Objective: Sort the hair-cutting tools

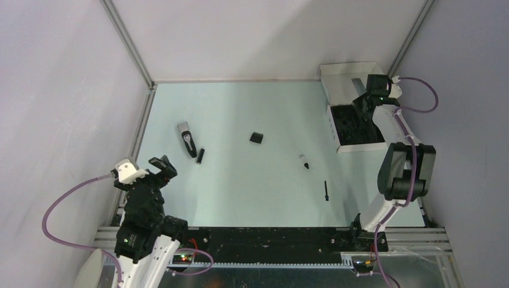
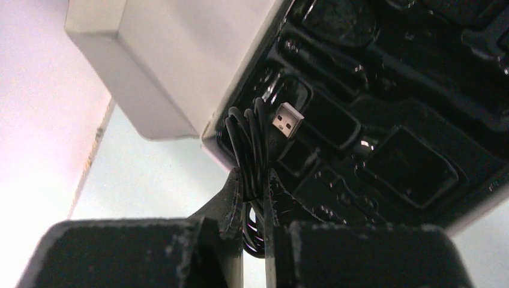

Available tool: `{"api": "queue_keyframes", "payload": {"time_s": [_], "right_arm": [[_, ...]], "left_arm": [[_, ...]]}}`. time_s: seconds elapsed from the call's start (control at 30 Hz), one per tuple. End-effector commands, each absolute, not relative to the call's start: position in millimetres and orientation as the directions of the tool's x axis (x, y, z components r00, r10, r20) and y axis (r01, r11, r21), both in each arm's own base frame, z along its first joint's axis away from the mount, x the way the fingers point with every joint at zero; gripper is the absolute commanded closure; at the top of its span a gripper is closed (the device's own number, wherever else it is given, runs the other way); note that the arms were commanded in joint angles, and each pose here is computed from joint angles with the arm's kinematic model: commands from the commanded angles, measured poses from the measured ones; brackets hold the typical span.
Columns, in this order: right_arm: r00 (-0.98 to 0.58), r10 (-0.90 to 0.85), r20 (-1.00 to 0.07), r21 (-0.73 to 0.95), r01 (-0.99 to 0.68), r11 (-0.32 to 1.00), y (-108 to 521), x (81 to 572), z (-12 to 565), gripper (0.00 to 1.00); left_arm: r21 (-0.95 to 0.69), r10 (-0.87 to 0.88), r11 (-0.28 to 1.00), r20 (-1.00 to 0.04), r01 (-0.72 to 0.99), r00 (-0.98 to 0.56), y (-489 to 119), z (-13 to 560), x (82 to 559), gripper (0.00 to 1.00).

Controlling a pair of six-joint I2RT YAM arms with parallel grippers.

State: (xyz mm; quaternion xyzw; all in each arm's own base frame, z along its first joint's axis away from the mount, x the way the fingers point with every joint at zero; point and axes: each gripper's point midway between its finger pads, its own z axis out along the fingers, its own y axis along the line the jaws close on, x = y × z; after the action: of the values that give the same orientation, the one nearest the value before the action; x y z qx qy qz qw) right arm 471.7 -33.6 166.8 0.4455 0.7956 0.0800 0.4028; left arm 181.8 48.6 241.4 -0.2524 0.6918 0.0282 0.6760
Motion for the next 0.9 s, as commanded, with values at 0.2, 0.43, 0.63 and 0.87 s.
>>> {"api": "queue_keyframes", "payload": {"time_s": [0.2,0.43,0.63,0.87], "right_arm": [[-0.139,0.835,-0.533,0.562,0.68,0.472,-52,535,166,0.96],[-0.101,0.873,-0.477,0.547,0.743,0.385,-47,537,134,0.95],[-0.076,0.894,-0.441,0.538,0.775,0.331,-42,534,113,0.93],[-0.064,0.907,-0.415,0.525,0.798,0.296,-33,531,97,0.91]], "left_arm": [[-0.272,-0.29,0.86,-0.957,-0.431,0.025,54,241,186,0.02],[-0.261,-0.284,0.86,-0.959,-0.439,0.014,54,239,187,0.02],[-0.26,-0.283,0.863,-0.959,-0.434,0.012,53,239,188,0.02],[-0.253,-0.278,0.867,-0.961,-0.429,0.006,52,238,189,0.02]]}}
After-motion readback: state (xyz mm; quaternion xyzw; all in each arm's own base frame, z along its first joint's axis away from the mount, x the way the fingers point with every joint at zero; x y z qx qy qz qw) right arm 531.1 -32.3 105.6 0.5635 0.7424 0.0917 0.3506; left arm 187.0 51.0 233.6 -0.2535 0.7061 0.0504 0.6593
